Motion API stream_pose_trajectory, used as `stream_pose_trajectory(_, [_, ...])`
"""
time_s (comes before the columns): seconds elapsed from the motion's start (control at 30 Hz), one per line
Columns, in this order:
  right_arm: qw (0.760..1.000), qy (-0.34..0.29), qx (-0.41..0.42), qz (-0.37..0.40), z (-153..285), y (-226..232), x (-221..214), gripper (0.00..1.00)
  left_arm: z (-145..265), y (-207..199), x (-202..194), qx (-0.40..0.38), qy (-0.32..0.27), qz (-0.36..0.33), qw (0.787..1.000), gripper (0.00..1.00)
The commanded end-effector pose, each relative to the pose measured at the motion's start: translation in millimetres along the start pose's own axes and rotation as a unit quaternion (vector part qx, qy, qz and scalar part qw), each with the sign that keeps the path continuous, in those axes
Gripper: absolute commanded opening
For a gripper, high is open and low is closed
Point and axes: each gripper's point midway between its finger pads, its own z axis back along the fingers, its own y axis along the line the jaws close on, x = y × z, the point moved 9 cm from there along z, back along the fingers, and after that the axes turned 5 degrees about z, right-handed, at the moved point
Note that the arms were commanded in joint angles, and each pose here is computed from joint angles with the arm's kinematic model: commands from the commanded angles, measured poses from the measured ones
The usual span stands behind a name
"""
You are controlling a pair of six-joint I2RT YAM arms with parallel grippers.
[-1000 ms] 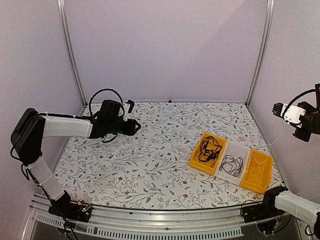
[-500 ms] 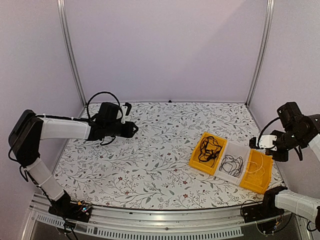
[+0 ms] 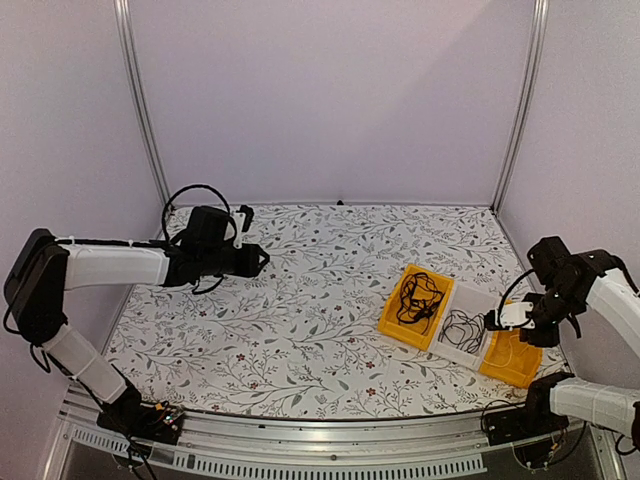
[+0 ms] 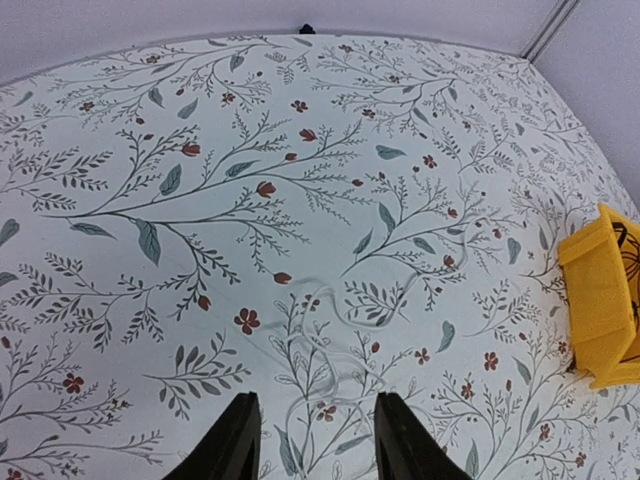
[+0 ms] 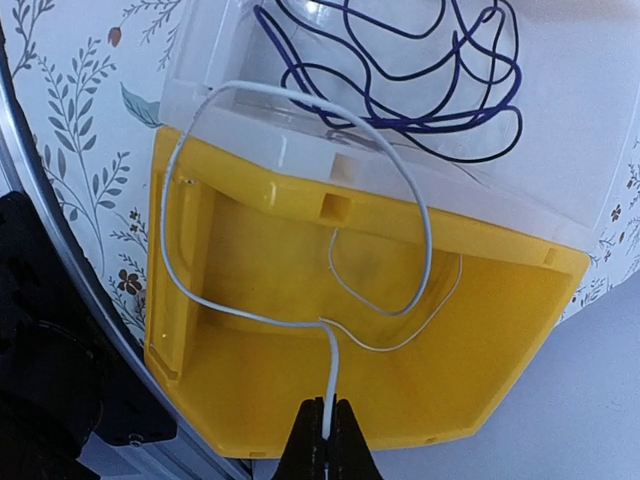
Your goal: Untangle the cables
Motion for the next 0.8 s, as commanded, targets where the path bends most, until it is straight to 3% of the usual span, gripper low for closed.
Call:
stream_pose_trajectory(0.0, [0.997, 0.006, -0.058, 0.048, 24.5, -11.5, -6.6, 0.00, 5.8, 2.8, 1.7, 0.016, -0.012, 0.005, 1.000, 0.42])
stream_pose_trajectory(0.17, [0.989, 0.045, -0.090, 0.112, 49.2, -3.5, -17.9, 0.00, -1.8, 2.3, -0.1, 0.011, -0.009, 0.012, 1.000, 0.43])
stream_pose_trajectory(0.5, [0.975, 0.127, -0.120, 0.137, 88.1, -16.9, -33.3, 0.00, -6.1, 7.1, -15.6, 0.005, -0.006, 0.017, 1.000, 0.42])
stream_pose_trajectory(0.63, [0.977, 0.141, -0.093, 0.130, 83.4, -24.7, -41.0, 0.00, -6.1, 9.0, -19.9, 0.006, -0.005, 0.016, 1.000, 0.43])
stream_pose_trajectory(0.77, [0.981, 0.133, -0.057, 0.129, 52.2, -30.8, -39.3, 0.00, -6.1, 10.1, -21.2, 0.008, -0.006, 0.016, 1.000, 0.42])
